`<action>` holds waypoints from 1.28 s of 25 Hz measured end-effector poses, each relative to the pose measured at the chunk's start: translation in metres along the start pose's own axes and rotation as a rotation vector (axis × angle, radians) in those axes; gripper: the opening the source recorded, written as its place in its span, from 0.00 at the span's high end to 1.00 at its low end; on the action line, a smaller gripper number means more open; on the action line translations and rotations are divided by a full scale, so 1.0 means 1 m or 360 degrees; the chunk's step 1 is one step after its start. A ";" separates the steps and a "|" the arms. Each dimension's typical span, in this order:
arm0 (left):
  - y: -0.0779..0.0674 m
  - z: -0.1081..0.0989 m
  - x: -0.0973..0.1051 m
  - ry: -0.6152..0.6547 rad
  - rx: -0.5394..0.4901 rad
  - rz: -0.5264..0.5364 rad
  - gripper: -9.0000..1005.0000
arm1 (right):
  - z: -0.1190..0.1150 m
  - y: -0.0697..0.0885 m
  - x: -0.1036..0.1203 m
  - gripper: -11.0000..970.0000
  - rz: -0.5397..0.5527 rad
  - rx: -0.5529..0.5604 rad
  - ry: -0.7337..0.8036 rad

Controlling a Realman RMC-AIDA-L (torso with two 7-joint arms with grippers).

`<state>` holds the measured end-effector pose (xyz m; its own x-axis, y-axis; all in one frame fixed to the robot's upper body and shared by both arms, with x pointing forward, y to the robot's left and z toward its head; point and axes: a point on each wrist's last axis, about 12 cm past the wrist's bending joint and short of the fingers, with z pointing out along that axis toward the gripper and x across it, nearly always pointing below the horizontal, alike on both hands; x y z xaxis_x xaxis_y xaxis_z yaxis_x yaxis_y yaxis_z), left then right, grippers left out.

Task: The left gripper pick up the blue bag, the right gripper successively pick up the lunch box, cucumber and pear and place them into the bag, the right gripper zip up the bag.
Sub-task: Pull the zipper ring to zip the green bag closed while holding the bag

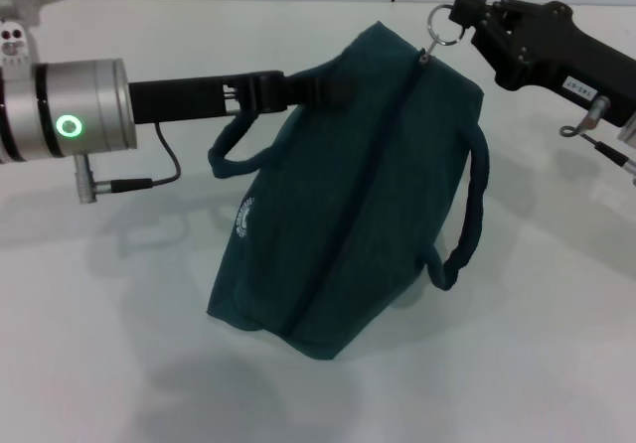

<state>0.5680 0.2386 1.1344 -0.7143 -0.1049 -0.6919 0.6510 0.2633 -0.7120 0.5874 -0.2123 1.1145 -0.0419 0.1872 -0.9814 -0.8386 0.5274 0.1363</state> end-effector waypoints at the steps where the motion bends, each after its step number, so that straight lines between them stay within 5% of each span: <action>1: 0.000 0.001 0.000 0.0010 0.0004 0.0007 0.94 | -0.001 -0.001 0.000 0.99 0.0001 0.0006 -0.0006; 32: -0.035 0.009 -0.015 -0.0075 0.0464 0.0188 0.94 | -0.014 -0.015 0.008 0.94 0.0023 0.0163 0.0069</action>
<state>0.5577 0.2221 1.1686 -0.6209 -0.1362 -0.7719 0.7799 -0.0087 -0.6258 0.5921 -0.2299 1.1025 -0.0784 0.1606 -0.9839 -0.7779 0.6073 0.1611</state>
